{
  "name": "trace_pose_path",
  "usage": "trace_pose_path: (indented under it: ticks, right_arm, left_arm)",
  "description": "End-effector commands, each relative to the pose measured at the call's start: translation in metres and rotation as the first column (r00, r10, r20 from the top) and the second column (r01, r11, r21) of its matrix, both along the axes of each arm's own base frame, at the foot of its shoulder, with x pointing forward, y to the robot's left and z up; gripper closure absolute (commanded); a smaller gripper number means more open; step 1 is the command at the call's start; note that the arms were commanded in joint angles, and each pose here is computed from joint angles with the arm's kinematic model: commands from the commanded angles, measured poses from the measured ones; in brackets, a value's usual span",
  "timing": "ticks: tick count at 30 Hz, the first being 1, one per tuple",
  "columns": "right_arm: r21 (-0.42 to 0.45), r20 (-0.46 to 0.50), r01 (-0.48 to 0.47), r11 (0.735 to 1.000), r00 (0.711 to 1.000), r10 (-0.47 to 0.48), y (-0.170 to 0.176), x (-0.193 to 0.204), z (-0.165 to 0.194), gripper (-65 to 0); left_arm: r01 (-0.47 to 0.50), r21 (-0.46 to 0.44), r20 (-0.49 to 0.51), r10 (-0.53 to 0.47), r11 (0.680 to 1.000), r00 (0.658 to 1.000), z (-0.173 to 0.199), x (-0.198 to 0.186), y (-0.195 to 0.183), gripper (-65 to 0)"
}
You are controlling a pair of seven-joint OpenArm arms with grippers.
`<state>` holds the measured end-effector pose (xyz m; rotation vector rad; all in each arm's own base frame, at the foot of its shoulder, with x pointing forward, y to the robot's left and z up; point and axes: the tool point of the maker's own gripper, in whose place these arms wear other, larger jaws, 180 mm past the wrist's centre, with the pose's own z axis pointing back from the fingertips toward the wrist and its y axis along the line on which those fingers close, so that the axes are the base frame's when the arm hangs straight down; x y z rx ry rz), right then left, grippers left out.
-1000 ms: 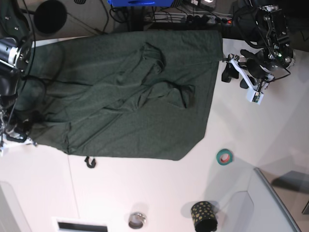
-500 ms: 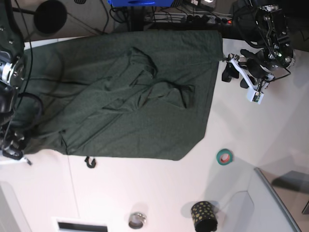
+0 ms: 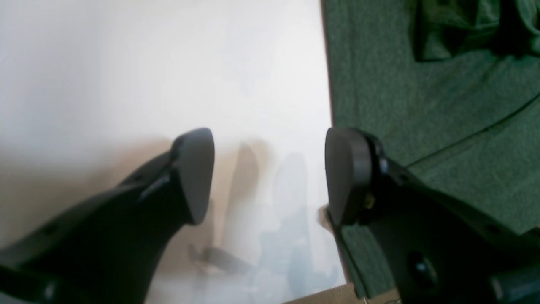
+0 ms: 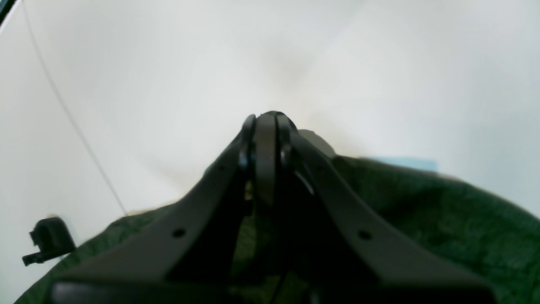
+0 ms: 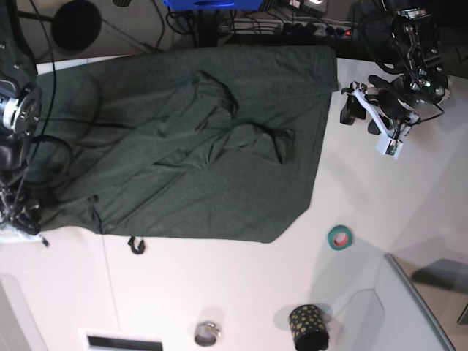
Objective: Layout the t-shirt on the table in an organized manner, then fold the t-shirt properly
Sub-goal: 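Pull the grasped hem with the right gripper outward to flatten the shirt, then move the left gripper over the shirt and grasp fabric near the middle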
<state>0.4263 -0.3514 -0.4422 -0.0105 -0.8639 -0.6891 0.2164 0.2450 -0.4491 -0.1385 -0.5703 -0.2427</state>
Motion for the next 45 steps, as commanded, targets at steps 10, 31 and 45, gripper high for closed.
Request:
trace_pose_path:
  ticks: [10, 31, 45]
  right_arm:
    - [-0.170, 0.033, 0.058, 0.984, 0.998, -0.053, -0.038, 0.009, 0.032, -34.4]
    - [-0.072, -0.147, -0.568, 0.820, 0.819, 0.555, 0.123, 0.031, 0.014, -0.5]
    - [-0.152, -0.008, -0.429, 0.891, 0.902, 0.433, 0.110, 0.040, 0.002, -0.9]
  left_arm:
    - [0.005, 0.003, 0.036, -0.005, 1.000, 0.999, 0.008, 0.007, 0.003, -39.7]
    - [0.147, -0.086, 0.097, -0.138, 0.985, 0.986, 0.020, 0.009, -0.083, -39.7]
    - [0.157, -0.099, 0.075, -0.150, 0.983, 0.986, 0.013, 0.003, -0.088, -39.7]
